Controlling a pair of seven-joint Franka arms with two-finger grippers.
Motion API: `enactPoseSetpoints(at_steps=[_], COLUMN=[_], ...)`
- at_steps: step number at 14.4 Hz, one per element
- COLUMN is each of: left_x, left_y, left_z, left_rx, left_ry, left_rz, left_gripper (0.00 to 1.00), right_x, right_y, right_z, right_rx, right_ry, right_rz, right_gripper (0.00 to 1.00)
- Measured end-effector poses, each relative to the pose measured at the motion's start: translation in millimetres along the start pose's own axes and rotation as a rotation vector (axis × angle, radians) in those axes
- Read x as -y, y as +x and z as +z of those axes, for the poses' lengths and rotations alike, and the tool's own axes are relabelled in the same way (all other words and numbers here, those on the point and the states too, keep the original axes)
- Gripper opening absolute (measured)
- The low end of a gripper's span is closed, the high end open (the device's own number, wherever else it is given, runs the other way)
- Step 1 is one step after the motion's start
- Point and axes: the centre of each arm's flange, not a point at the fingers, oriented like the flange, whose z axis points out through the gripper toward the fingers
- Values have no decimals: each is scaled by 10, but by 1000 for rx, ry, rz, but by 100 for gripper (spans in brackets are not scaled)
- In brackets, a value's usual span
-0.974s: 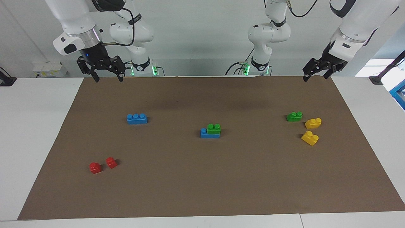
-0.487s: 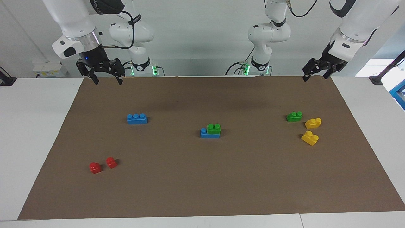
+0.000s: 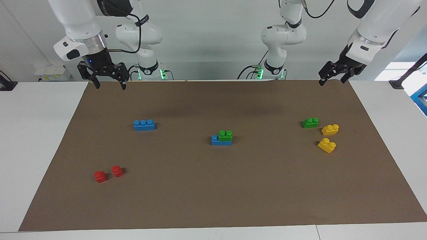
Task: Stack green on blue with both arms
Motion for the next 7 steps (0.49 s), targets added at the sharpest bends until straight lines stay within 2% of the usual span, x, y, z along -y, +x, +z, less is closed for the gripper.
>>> enactPoseSetpoints(at_steps=[7], left_x=[-8], left_y=[-1], left_z=[0], left_rx=[0], left_ry=[0], left_rz=[2], left_gripper=[100], right_x=[6], right_y=[-46], right_z=[38], right_rx=[43], right_ry=[-5], right_rz=[-2], right_gripper=[100])
